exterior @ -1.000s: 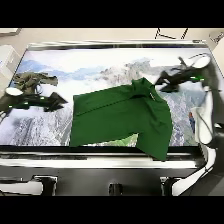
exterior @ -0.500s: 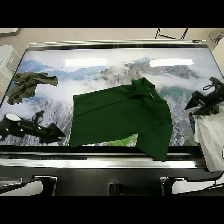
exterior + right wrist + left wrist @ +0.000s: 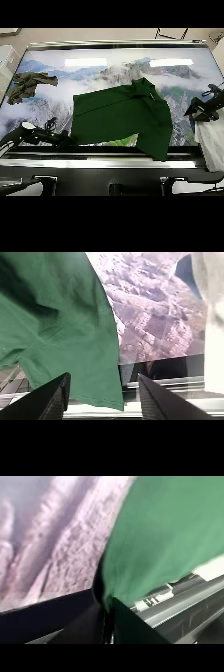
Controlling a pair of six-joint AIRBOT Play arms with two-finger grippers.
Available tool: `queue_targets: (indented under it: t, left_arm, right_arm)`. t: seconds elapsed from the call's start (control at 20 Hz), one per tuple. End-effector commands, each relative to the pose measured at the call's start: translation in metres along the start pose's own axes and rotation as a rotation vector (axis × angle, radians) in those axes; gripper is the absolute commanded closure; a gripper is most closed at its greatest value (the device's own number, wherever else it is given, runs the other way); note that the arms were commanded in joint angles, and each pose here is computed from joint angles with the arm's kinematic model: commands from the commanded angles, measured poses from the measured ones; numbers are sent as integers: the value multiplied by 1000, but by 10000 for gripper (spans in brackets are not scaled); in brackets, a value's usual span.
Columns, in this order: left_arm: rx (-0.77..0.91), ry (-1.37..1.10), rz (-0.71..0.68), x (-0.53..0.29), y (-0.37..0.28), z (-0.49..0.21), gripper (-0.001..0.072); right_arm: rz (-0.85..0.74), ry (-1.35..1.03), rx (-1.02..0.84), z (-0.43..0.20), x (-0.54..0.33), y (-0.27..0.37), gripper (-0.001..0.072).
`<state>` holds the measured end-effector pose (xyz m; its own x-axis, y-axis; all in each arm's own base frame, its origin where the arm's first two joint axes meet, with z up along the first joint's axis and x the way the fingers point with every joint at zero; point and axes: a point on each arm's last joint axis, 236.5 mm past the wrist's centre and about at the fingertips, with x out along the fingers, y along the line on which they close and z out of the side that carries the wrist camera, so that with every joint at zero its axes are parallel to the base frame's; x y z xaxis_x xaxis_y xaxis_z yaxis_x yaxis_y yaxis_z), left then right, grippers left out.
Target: Fold the clothes and pants, and hang the long-sleeved shirts on hangers.
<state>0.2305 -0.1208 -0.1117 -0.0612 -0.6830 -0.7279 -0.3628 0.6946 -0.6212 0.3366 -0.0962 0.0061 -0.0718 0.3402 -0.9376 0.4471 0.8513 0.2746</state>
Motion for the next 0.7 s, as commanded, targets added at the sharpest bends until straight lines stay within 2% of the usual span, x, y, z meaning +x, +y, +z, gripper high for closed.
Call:
queue_targets:
  t: [0.0,0.25,0.65]
  left_arm:
    - [18,-29,22,6,-2,6,688]
    - [13,-111,-1,-16,-4,21,688]
    - [10,-93,-13,-19,-7,16,688]
  right_arm:
    - [0,44,21,-8,23,-7,203]
    - [164,6,-12,-3,87,13,206]
    - [177,29,-24,8,127,4,223]
